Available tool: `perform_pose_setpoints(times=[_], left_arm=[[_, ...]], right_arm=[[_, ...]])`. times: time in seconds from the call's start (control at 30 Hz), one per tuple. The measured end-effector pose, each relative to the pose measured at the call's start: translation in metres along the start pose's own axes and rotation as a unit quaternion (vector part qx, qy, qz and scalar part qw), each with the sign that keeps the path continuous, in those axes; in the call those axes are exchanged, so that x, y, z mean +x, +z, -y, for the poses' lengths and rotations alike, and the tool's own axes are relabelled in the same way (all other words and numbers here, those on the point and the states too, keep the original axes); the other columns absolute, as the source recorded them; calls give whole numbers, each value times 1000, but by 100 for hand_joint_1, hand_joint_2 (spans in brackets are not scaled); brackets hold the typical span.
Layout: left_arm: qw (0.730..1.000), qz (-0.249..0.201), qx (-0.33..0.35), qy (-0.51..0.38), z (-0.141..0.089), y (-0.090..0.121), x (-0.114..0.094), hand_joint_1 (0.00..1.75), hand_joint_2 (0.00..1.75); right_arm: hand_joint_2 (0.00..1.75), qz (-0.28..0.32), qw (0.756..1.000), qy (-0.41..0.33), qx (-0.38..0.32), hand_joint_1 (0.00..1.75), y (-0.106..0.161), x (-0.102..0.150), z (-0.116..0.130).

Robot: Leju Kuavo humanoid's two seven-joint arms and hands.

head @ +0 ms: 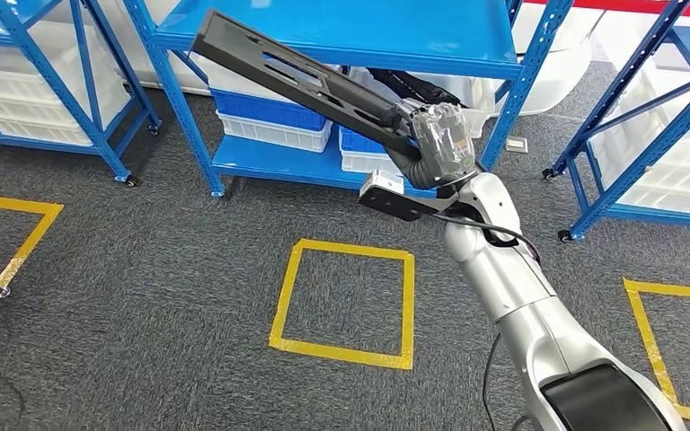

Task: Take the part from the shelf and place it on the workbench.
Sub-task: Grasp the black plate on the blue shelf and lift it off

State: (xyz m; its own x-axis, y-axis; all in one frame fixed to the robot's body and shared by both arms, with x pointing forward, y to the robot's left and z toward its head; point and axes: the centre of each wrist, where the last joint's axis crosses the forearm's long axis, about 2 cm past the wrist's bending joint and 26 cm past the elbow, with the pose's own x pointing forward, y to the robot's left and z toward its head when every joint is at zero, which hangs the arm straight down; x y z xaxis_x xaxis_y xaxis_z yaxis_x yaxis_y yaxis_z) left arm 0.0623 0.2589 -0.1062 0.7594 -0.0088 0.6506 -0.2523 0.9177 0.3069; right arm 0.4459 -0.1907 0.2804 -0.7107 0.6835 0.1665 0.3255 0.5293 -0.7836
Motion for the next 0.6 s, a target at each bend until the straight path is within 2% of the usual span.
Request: perform_pose_setpoints(times=[0.6], left_arm=[[1000, 4, -2, -3, 0, -1, 2, 0, 0]], right_arm=[[175, -12, 1000, 9, -8, 173, 2, -12, 8]])
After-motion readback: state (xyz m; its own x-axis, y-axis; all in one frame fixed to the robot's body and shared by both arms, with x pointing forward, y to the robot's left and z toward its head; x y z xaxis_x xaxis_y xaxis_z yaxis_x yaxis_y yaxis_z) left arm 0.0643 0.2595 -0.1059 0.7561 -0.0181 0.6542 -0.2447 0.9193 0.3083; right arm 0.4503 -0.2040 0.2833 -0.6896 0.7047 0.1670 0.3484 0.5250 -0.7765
